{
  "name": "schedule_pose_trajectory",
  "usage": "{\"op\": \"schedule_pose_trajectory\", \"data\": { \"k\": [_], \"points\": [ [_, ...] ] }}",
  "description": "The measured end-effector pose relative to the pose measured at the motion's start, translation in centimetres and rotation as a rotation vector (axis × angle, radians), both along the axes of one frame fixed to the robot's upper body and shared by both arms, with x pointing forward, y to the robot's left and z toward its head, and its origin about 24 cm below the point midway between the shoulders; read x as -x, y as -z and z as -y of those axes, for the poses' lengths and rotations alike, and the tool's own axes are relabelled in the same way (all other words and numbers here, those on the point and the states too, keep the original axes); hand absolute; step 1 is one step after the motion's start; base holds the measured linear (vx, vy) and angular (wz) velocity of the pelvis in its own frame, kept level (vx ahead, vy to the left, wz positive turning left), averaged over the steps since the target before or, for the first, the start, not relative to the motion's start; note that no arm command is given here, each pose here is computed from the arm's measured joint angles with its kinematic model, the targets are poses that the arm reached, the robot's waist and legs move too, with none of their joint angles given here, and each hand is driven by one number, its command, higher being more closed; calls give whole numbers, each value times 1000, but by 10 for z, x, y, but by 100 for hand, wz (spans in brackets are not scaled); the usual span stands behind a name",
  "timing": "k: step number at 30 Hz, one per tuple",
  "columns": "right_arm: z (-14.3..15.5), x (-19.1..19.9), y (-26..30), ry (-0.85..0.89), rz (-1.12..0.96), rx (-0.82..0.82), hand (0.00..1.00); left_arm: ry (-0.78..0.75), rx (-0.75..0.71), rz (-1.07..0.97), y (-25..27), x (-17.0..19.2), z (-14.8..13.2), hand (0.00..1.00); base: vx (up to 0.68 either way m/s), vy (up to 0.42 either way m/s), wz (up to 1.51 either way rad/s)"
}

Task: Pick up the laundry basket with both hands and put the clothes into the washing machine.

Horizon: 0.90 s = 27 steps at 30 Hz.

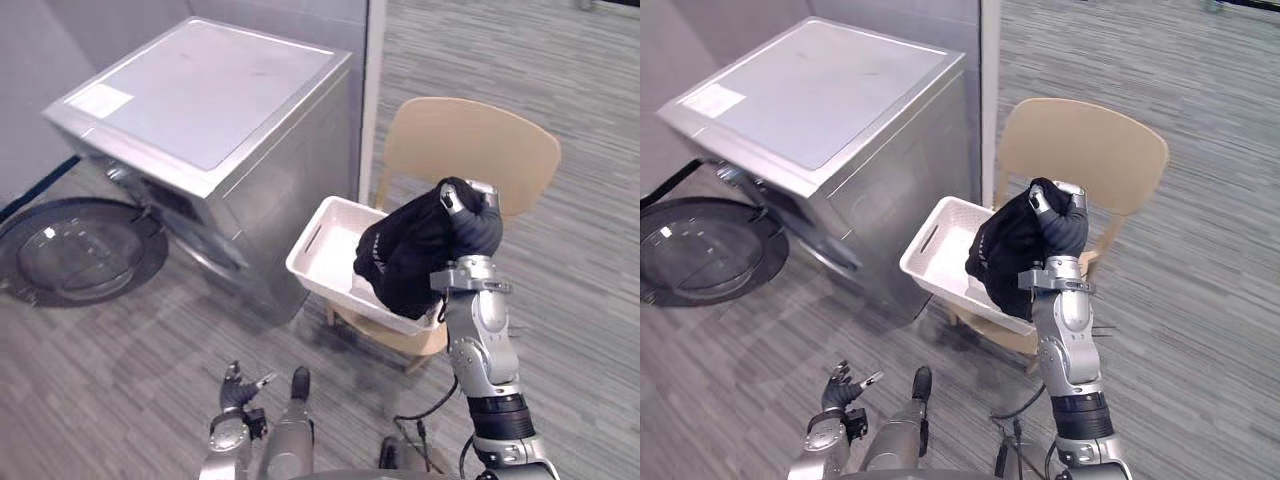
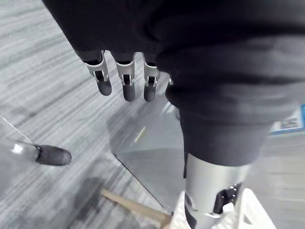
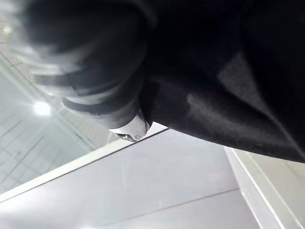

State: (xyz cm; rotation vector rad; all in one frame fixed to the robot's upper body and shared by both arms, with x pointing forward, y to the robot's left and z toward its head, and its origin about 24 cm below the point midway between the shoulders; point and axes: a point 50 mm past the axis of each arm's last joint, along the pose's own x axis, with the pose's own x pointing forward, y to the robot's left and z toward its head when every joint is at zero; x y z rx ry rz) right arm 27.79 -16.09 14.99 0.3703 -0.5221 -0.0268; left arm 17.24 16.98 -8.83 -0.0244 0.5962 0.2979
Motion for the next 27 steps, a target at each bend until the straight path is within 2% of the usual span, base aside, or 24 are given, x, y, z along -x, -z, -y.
{"op": "schedule_pose_trajectory", "data": {
  "k": [2,6,10,12,14,16,19,22,23,27],
  "points": [
    [0,-2,-5,-3,20,20,100,44,8,154,-26,-15,5,0,-221,-108,100],
    [-10,-2,-3,-59,13,52,100,66,-20,333,-60,-32,4,0,-140,11,43],
    [-17,-4,-6,-127,33,131,100,337,-149,601,-115,-73,44,0,-167,130,79],
    [-34,-4,-8,-209,50,156,100,461,-255,737,-142,-83,64,0,-133,161,51],
    [-58,-1,-10,-314,72,170,100,497,-312,773,-148,-81,68,0,-101,132,2],
    [-96,5,-19,-487,132,211,100,557,-382,824,-156,-81,76,0,-88,122,4],
    [-131,16,-29,-658,200,235,100,611,-426,904,-171,-87,90,0,-72,49,2],
    [-149,23,-31,-758,209,204,100,652,-511,981,-184,-94,103,0,-83,-6,1],
    [-150,23,-31,-767,205,193,100,651,-531,985,-185,-97,104,100,-56,-12,4],
    [-160,24,-25,-829,165,156,100,632,-633,952,-177,-105,102,100,-56,-5,-5]
  ]
}}
